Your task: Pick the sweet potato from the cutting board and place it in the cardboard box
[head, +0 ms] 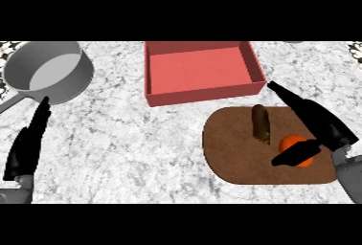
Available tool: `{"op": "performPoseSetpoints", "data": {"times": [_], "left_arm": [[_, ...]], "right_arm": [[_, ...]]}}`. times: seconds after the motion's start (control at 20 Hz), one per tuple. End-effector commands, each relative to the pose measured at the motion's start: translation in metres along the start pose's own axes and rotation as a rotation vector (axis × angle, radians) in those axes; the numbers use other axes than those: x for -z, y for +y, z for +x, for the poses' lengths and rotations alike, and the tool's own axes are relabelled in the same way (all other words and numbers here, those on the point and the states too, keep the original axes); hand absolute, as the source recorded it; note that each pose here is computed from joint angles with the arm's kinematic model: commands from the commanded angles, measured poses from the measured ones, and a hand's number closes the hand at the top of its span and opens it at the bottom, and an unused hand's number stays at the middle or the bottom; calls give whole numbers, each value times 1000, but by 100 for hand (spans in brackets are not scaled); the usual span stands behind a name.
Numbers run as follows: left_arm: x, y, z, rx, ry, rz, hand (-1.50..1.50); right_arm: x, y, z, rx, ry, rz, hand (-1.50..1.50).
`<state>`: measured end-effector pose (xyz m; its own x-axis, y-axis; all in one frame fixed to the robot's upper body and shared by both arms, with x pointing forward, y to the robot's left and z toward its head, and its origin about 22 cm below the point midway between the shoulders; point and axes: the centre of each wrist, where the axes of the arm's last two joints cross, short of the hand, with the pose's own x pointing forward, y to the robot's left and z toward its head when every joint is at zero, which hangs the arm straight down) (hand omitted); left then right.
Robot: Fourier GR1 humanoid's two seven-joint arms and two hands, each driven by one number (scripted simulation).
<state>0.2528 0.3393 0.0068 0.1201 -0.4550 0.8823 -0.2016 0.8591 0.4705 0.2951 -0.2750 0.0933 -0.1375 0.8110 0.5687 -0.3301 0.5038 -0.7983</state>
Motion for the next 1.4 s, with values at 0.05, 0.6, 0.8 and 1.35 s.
{"op": "performPoseSetpoints", "data": {"times": [0.05,0.6,0.8,1.35], "left_arm": [[15,22,1,76,80,26,0],[9,4,-5,87,79,9,0],[22,14,13,71,59,12,0],[21,11,7,95,69,29,0]], "right_arm": [[9,-19,-37,-18,1,32,-150],[20,-77,-14,-388,-97,178,-150],[46,-76,6,-516,10,335,-150],[108,-26,68,-706,214,642,-150]]}}
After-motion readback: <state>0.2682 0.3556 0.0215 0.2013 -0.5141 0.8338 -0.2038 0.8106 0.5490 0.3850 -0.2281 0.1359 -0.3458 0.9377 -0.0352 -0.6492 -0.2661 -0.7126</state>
